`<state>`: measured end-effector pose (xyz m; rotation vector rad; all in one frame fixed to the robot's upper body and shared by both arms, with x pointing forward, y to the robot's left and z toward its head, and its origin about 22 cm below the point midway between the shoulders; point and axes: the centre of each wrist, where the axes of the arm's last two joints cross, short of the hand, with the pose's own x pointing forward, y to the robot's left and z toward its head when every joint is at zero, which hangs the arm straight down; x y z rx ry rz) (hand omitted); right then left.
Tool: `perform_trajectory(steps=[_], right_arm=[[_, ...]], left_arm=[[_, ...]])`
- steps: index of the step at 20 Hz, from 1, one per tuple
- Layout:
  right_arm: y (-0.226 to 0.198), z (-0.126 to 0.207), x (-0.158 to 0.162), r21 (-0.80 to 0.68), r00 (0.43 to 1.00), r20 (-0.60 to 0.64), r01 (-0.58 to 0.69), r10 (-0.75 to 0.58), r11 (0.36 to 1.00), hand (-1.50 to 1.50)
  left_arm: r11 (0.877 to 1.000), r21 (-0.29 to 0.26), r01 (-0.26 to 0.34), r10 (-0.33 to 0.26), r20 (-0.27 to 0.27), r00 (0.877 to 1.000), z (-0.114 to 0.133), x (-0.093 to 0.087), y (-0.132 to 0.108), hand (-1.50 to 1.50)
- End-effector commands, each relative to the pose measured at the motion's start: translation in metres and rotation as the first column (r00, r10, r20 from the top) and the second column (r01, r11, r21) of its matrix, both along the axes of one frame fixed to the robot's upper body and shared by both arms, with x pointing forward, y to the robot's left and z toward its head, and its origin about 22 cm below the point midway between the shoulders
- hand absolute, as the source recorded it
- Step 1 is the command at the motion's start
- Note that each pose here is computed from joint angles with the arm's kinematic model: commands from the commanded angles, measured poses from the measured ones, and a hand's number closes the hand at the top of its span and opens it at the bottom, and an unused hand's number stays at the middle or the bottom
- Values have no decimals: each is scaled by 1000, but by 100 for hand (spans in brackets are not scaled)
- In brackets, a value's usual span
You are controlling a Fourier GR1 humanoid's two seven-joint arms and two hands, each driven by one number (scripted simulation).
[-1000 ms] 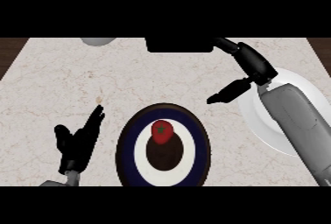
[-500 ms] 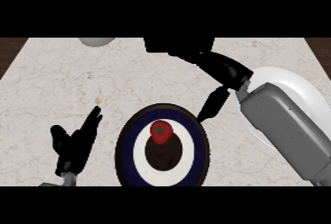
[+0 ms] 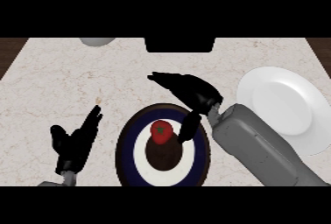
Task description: Pick the tomato from the plate and place it in the plate
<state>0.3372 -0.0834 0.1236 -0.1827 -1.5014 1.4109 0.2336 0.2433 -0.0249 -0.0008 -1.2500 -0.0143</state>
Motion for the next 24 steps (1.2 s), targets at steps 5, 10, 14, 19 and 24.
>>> perform_trajectory(steps=[5, 10, 14, 19, 24], right_arm=[[8, -16, -12, -61, 996, -92, -17, 11, 998, -150], [36, -30, -18, -35, 995, -98, -24, 21, 999, -150], [39, -32, -27, -99, 1000, -21, 11, -13, 995, -150], [26, -46, -27, -167, 999, 0, 38, -39, 985, -150], [45, -77, -32, -184, 999, -8, 35, -37, 982, -150]], left_arm=[[1000, -2, -2, 2, -70, 998, -5, -7, 3, 0], [1000, 2, -4, 4, -50, 999, 2, 11, -9, 0], [1000, -12, 1, -2, -68, 998, -15, 2, -8, 0], [1000, -13, 1, -2, -78, 997, -13, 9, 4, 0], [1000, -5, 8, -8, -60, 998, -5, 8, -3, 0]])
